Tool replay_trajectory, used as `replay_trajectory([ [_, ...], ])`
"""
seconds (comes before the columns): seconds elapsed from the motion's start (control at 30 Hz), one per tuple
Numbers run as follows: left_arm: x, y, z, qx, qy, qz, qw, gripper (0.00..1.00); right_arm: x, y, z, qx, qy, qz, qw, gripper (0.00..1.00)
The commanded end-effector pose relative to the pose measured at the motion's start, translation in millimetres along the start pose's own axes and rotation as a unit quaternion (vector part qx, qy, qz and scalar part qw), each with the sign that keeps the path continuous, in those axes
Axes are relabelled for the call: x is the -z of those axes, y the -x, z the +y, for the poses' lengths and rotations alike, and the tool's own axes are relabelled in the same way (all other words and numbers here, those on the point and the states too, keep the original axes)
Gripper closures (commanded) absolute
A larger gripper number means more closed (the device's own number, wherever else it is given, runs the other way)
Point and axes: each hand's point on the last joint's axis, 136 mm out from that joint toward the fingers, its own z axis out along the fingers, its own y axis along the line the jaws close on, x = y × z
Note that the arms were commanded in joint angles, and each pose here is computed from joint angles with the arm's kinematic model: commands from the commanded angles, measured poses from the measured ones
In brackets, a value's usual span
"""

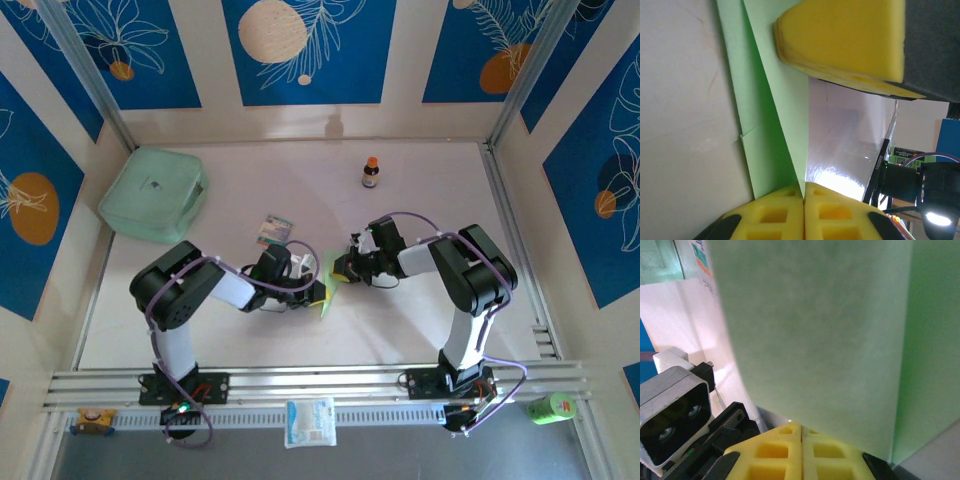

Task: Fold a paper plane with a square sheet of paper (pick it up from the middle)
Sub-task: Fold the wing for the fifth time at the center of the table.

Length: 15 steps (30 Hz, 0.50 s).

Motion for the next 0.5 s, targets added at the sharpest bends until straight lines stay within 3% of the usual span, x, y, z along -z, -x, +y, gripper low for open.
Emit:
replay_trajectory([
  [0.0,8,-19,42,0.046,0.069,0.020,0.996,0.85,-2,-5,-35,-0.043,-0.063,-0.002,0.997,0.93],
  [0.2,6,-30,25,0.026,0.051,0.050,0.997,0.88,-2,-7,-43,-0.054,-0.079,-0.001,0.995,0.94],
  [0.37,6,-39,26,0.022,0.059,0.067,0.996,0.97,-4,-8,-49,-0.062,-0.091,0.000,0.994,0.94],
  [0.47,4,-45,24,0.016,0.058,0.085,0.995,0.96,-4,-9,-53,-0.067,-0.100,-0.001,0.993,0.94],
])
